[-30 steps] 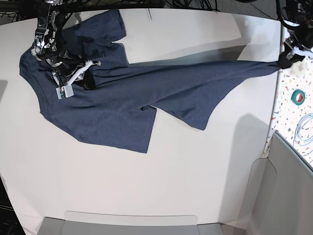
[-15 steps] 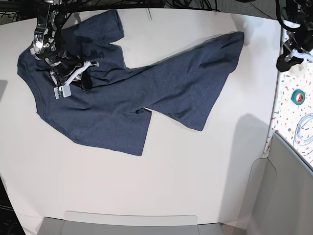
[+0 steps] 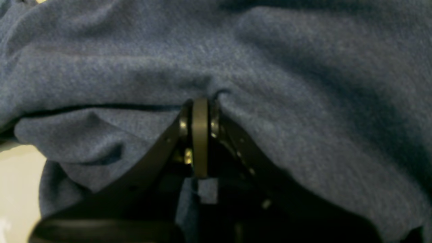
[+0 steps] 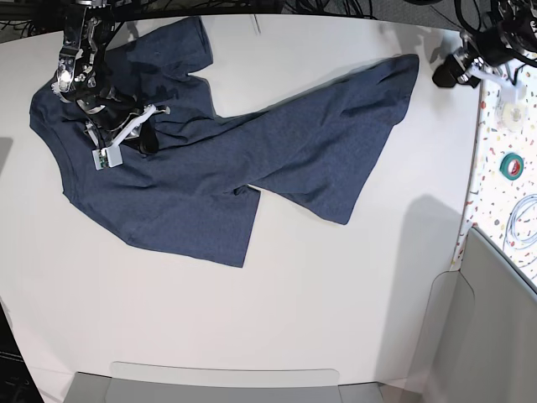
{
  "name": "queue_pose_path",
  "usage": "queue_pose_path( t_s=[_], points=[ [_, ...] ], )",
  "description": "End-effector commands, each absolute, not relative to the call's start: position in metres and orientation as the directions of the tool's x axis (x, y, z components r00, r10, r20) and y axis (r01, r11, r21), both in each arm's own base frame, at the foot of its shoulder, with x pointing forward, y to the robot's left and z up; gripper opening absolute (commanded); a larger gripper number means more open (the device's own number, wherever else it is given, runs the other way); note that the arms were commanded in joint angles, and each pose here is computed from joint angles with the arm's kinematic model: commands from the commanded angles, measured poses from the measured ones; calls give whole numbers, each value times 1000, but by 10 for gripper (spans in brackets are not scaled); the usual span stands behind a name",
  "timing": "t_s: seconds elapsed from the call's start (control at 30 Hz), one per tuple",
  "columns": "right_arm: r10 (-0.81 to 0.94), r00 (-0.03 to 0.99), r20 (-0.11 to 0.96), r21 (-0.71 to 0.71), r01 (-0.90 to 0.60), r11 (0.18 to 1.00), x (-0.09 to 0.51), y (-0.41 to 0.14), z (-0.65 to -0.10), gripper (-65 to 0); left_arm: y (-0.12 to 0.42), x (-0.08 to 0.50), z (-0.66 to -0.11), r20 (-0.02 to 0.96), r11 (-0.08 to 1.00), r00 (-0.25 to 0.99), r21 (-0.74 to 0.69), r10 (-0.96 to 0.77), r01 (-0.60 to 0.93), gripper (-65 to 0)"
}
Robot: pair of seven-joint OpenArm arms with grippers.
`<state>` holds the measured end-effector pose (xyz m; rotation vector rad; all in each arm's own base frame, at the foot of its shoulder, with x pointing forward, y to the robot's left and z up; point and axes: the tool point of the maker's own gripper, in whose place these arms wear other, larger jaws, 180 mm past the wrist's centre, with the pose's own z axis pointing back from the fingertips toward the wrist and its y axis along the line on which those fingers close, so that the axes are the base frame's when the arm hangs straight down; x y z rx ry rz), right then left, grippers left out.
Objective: Layout the t-shirt on the table in an organized manner, then fold the t-shirt properly
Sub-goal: 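Pull the shirt edge with the left gripper, unfolding it flat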
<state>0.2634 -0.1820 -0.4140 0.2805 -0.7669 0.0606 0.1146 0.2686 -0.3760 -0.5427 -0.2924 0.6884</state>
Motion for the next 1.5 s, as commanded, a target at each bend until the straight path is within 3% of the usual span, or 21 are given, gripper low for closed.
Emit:
queue_pose_path(
  t_s=[0.0, 0.2, 0.4, 0.73, 1.0, 1.47],
  points=[
    [34, 869, 494, 105, -98, 990, 220, -209, -454, -650, 264, 118, -371, 70, 639, 752, -582, 656, -503, -385],
    [34, 868, 496, 105, -98, 990, 221, -209, -454, -650, 237, 103, -389, -26, 630, 790, -587, 612, -508, -385],
    [33, 869, 495, 105, -98, 990, 220, -210, -454, -650, 218, 100, -395, -62, 631, 815, -600, 576, -492, -385],
    [32, 869, 495, 107, -98, 989, 220, -209, -454, -650, 219, 115, -391, -27, 619, 803, -621, 595, -480, -385],
    [32, 869, 495, 107, -98, 989, 220, -209, -454, -650, 252, 121, -380, 41, 606, 743, -610, 668, -511, -385],
    [32, 869, 495, 107, -98, 989, 220, -209, -454, -650, 238, 117, -385, 5, 571, 734, -632, 679, -524, -385]
  ],
)
